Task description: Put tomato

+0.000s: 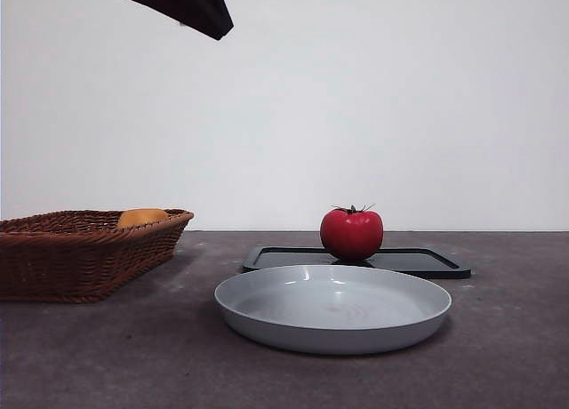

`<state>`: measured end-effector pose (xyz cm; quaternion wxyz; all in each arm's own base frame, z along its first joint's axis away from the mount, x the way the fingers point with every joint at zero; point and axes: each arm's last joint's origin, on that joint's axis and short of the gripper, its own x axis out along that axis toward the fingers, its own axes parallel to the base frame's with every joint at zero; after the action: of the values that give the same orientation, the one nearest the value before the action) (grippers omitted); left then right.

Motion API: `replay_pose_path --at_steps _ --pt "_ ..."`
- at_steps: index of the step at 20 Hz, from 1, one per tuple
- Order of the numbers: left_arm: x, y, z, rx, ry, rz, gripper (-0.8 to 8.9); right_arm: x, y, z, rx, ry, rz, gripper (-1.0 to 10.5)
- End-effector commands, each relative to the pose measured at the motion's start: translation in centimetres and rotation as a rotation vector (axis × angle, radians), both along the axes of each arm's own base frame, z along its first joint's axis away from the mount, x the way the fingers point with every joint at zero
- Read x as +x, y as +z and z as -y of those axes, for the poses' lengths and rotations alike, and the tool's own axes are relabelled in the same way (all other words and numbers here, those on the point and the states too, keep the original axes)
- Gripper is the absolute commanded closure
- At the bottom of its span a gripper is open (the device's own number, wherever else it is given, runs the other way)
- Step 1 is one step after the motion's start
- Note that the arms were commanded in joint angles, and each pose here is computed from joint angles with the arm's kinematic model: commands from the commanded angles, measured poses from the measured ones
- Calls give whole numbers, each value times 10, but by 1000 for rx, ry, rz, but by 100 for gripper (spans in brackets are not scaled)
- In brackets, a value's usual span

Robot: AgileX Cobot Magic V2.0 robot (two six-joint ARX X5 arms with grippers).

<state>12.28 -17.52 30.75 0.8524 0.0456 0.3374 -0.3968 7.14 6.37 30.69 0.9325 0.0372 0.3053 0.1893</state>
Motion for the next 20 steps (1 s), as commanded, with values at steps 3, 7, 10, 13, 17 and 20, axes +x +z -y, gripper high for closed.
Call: replay_pose_path --at_steps 3,7,10,13,17,20 --pt "-5 13 -17 163 -169 280 807 0 3 -1 16 2 8 938" --pt "-7 37 -49 46 -30 379 807 0 3 -1 16 2 8 938" --pt "-9 39 -88 18 155 426 807 0 3 -1 16 2 8 938" --pt "-15 6 -125 6 388 472 807 0 3 -1 16 2 8 938" --pt "-24 -55 -153 -48 640 522 807 0 3 -1 16 2 8 938" --pt "-21 -95 -162 -138 780 527 807 0 3 -1 16 2 8 938"
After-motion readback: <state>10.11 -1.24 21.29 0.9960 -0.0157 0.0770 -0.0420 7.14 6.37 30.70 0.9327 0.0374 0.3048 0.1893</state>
